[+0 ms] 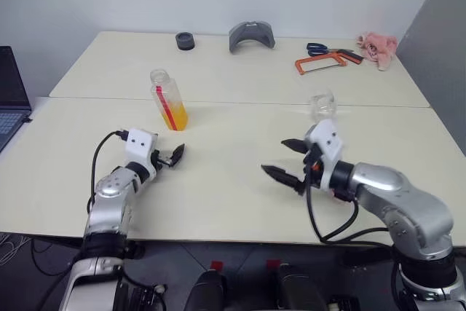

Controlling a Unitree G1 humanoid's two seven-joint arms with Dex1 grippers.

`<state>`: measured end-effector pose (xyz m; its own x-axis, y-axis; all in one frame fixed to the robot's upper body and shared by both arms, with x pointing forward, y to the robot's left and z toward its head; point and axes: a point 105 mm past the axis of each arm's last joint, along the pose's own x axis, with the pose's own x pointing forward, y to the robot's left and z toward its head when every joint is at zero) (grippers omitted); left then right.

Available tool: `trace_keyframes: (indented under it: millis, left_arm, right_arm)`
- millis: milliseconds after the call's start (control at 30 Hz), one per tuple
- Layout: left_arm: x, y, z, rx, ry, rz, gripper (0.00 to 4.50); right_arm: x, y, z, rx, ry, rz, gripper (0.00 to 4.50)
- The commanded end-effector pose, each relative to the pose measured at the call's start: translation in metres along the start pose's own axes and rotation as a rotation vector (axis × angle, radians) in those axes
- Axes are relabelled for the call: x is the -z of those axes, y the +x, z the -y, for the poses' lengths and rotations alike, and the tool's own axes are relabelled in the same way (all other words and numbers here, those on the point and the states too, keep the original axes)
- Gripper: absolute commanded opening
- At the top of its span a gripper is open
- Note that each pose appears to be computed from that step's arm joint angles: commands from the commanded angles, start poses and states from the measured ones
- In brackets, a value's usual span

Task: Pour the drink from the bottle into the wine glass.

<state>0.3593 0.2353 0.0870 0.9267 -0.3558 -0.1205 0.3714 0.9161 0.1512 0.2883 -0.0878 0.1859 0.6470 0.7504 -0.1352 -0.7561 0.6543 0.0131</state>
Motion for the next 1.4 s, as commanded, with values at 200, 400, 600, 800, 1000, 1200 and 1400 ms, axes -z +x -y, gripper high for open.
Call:
trace_keyframes:
  millis: [200, 400, 600, 800, 1000, 1200, 1400]
  left_arm:
    - [-0.046, -0.002, 0.078, 0.483, 0.021, 0.105, 4.48]
    - [-0.062, -0.002, 0.114, 0.770, 0.138, 0.094, 4.48]
    - [-0.077, 0.002, 0.137, 0.925, 0.243, 0.117, 4.48]
    - [-0.084, 0.006, 0.144, 0.954, 0.272, 0.138, 4.48]
    - [-0.087, 0.009, 0.153, 0.962, 0.287, 0.175, 4.48]
    - [-0.083, 0.013, 0.158, 0.964, 0.292, 0.192, 4.48]
    - [-0.077, 0.018, 0.161, 0.960, 0.299, 0.203, 4.50]
  right_arm:
    - [-0.034, -0.030, 0.098, 0.321, 0.135, -0.048, 4.50]
    - [-0.012, -0.034, 0.156, 0.438, 0.230, -0.244, 4.50]
    - [-0.002, -0.022, 0.182, 0.408, 0.299, -0.363, 4.50]
    - [0.003, -0.008, 0.190, 0.370, 0.287, -0.449, 4.50]
    - [0.026, 0.009, 0.184, 0.315, 0.209, -0.585, 4.50]
    - [0.036, 0.015, 0.180, 0.277, 0.122, -0.667, 4.50]
    - [0.034, 0.014, 0.179, 0.218, 0.024, -0.734, 2.89]
